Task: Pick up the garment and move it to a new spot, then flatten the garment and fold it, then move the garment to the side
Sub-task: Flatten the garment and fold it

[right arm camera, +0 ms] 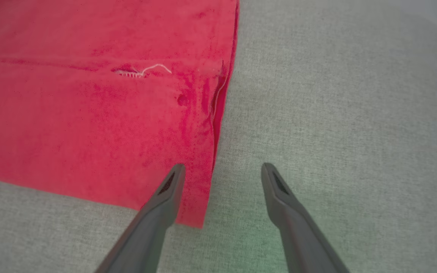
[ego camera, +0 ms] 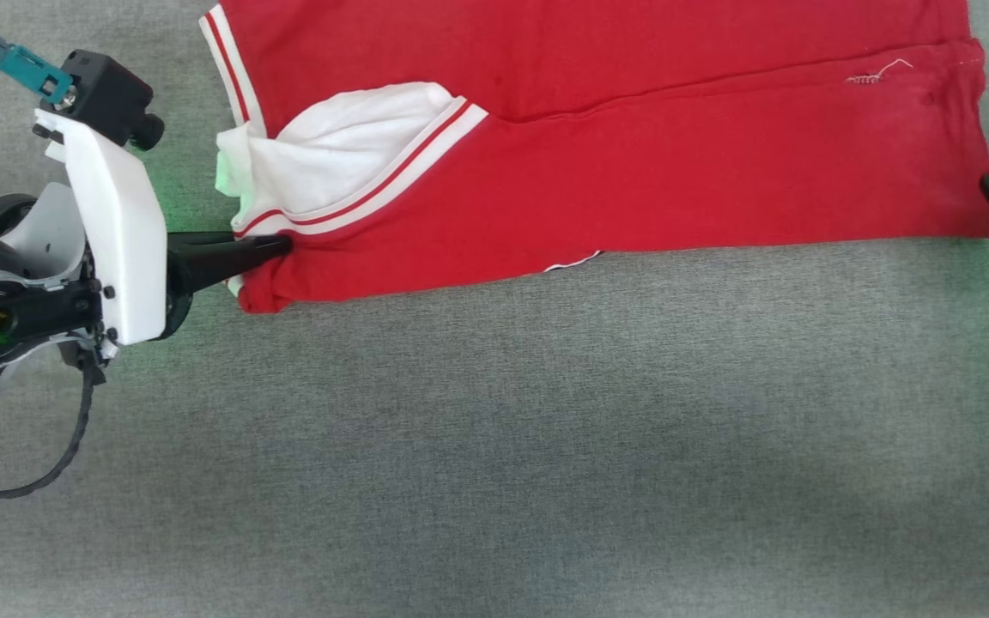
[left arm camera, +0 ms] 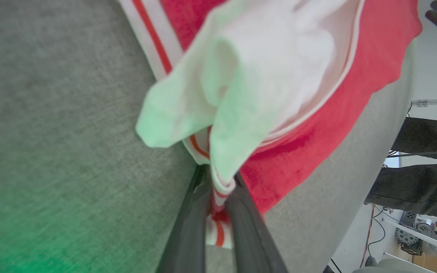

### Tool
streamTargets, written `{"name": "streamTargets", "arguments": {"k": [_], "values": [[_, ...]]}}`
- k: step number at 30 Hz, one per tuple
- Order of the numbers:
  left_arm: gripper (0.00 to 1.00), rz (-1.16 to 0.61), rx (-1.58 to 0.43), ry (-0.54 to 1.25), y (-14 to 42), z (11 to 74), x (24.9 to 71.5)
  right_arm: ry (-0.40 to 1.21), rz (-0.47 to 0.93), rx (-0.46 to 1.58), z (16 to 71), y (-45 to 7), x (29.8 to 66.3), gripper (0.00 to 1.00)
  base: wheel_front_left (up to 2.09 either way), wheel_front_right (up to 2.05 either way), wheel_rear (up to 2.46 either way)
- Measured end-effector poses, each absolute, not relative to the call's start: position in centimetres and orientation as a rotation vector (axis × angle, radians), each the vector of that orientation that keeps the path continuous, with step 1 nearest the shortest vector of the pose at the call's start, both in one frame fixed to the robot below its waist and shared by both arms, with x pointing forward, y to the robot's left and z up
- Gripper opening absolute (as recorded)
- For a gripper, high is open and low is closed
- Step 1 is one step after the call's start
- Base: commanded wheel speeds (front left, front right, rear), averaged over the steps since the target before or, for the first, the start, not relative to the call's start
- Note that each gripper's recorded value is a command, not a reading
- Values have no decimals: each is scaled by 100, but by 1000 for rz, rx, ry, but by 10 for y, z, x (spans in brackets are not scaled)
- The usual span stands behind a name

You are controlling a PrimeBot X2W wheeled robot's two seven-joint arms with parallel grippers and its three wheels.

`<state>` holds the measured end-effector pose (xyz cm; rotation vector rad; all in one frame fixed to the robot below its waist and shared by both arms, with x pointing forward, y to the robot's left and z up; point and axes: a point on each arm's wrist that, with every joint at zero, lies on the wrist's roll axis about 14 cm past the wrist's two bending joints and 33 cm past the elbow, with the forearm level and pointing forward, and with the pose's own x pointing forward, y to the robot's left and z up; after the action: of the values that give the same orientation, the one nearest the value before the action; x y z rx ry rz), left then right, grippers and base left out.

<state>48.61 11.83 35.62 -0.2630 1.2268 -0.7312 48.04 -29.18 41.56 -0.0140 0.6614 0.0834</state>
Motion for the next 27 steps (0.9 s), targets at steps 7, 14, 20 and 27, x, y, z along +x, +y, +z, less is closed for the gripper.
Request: {"name": "streamTargets", "arguments": {"k": [7, 14, 20, 27], "values": [[0, -754, -290, 1193, 111, 359, 485, 851, 167, -97, 402, -281, 479, 100, 0, 0, 0], [0, -755, -313, 1180, 110, 355, 486, 1015, 207, -93, 378, -271, 476, 100, 0, 0, 0], [0, -756, -331, 1148, 108, 356, 488, 1025, 236, -58, 373, -260, 477, 0, 0, 0, 0], [0, -780, -353, 1107, 107, 370, 466, 972, 217, -39, 387, -266, 467, 0, 0, 0, 0]]}}
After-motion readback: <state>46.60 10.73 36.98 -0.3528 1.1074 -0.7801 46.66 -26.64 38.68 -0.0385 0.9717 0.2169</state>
